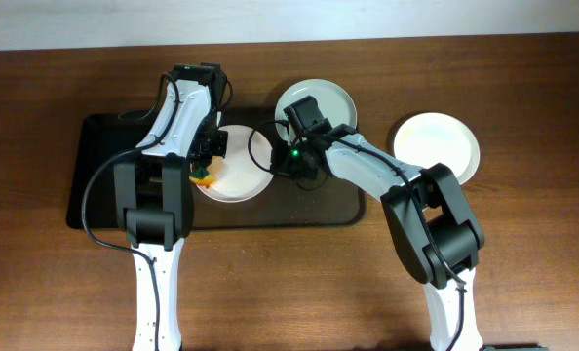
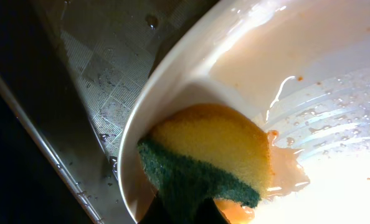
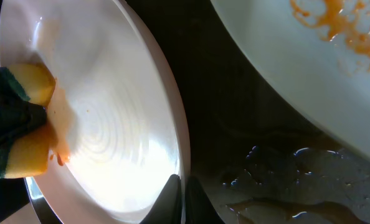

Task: Clean dirty plates on tray and stack at the side
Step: 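Scrub the white plate held by the right gripper with the left gripper's sponge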

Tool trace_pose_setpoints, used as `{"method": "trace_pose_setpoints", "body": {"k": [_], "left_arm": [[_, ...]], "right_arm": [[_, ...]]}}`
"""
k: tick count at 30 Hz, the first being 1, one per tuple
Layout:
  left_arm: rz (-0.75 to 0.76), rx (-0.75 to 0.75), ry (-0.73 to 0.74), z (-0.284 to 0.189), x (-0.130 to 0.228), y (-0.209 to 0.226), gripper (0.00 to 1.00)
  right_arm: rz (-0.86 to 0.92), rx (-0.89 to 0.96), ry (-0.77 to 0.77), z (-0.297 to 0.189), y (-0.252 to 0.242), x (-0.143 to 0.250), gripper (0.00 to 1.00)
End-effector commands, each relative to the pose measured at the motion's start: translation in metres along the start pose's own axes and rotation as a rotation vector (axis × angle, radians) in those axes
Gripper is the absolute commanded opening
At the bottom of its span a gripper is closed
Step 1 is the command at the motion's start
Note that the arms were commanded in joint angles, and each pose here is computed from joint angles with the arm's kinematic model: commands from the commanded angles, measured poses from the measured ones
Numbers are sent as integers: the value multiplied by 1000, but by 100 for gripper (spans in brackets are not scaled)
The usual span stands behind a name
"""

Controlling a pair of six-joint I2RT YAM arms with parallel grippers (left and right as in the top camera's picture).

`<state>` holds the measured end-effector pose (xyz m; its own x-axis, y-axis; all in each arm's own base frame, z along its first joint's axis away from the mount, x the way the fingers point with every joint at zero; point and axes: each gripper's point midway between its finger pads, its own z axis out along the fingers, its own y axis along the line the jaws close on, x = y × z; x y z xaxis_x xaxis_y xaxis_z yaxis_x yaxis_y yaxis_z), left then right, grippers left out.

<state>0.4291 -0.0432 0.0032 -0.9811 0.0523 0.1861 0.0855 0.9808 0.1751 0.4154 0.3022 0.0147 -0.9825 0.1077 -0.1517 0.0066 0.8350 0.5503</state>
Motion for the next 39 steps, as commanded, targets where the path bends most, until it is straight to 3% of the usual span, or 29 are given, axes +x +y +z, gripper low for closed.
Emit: {"method": "trace_pose_setpoints", "body": {"k": [1, 4, 8, 10, 12, 14, 16, 20, 22, 24, 26, 28, 31, 33, 36, 39], "left_arm": [[223, 394, 58, 50, 1, -71, 1], [89, 330, -30, 54, -27, -63, 1], [-273, 66, -119, 62, -52, -17, 1], [-271, 53, -107, 62, -48, -17, 1], [-172, 70, -54, 62, -35, -26, 1], [101, 191, 52, 59, -6, -51, 1], [255, 276, 133, 53, 19, -62, 1], [402, 416, 172, 44, 38, -79, 1], [296, 293, 158, 52, 26, -60, 1], [19, 26, 125, 61, 10, -13, 1], [-172, -118, 63, 63, -3, 18, 1], [-266, -171, 8, 63, -13, 30, 1], [-292, -159, -84, 62, -35, 27, 1], [-210, -108, -68, 62, -33, 11, 1], [182, 219, 47, 57, -4, -57, 1], [276, 320, 157, 49, 27, -75, 1]], "right_arm": [[8, 19, 20, 5, -7, 4, 4], [8, 17, 22, 5, -7, 5, 4], [8, 19, 21, 5, -7, 4, 4], [8, 18, 20, 5, -7, 4, 4], [8, 19, 21, 5, -7, 4, 4], [8, 19, 21, 5, -7, 4, 4], [8, 18, 20, 5, -7, 4, 4], [8, 18, 21, 5, -7, 4, 4], [8, 18, 22, 5, -7, 5, 4], [8, 18, 22, 5, -7, 5, 4], [9, 19, 22, 5, -7, 5, 4], [9, 19, 22, 5, -7, 5, 4], [9, 19, 22, 5, -8, 5, 4], [8, 19, 21, 5, -7, 5, 4], [8, 19, 21, 5, -7, 5, 4], [8, 19, 21, 5, -7, 5, 4]]}}
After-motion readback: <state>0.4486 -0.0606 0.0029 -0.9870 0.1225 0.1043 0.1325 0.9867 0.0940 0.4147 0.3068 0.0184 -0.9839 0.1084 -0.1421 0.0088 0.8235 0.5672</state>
